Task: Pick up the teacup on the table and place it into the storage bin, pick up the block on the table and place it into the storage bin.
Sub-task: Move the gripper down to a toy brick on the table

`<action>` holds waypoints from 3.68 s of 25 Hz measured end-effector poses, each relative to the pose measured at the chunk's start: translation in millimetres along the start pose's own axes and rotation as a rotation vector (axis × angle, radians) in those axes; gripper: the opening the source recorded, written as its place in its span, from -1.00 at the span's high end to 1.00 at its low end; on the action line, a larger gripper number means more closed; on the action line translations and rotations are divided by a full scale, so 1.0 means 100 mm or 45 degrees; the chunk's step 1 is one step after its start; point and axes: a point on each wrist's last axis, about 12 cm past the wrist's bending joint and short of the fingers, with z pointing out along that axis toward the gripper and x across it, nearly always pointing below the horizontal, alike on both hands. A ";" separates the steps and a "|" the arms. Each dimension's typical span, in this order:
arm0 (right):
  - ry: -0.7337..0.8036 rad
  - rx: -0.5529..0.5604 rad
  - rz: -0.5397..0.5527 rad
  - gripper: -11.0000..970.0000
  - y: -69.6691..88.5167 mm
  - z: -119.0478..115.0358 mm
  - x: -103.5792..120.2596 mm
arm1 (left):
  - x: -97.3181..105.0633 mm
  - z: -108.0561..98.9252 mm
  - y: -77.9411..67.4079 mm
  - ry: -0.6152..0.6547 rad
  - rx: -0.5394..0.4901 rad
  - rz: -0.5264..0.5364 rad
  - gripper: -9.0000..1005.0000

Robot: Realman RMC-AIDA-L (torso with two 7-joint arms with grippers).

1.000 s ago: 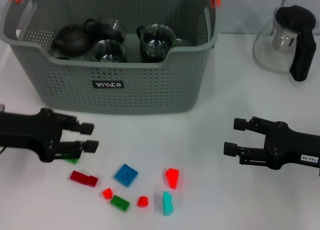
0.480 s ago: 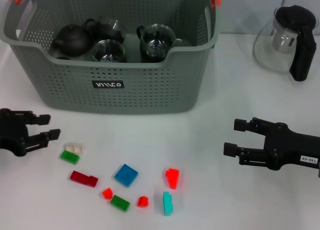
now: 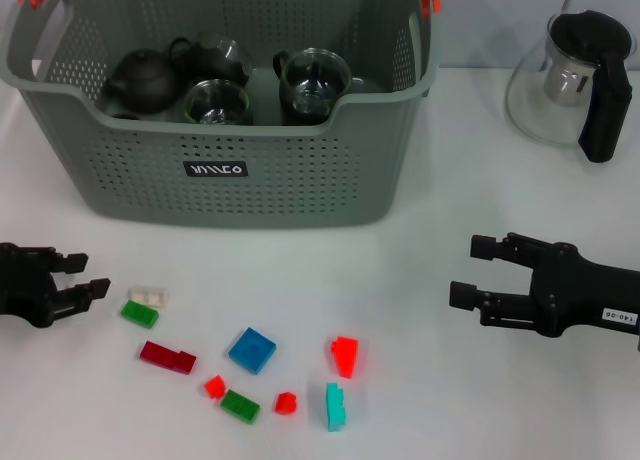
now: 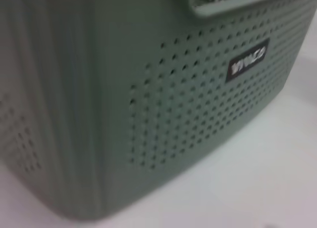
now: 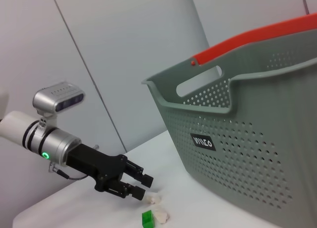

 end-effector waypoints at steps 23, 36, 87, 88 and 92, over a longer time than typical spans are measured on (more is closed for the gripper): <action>0.011 0.001 -0.004 -0.91 -0.01 0.02 -0.01 | 0.12 0.08 -0.03 0.049 -0.029 -0.051 0.08; 0.012 0.001 -0.006 -0.91 -0.01 0.01 -0.01 | 0.08 0.08 0.02 0.045 -0.081 -0.116 0.30; 0.030 -0.008 -0.010 -0.91 -0.01 0.03 -0.01 | 0.09 0.12 0.00 0.078 -0.087 -0.106 0.44; 0.030 -0.008 -0.010 -0.91 -0.01 0.03 -0.01 | 0.09 0.13 -0.01 0.082 -0.085 -0.104 0.45; 0.030 -0.008 -0.010 -0.91 -0.01 0.03 -0.01 | 0.10 0.13 -0.01 0.082 -0.088 -0.107 0.47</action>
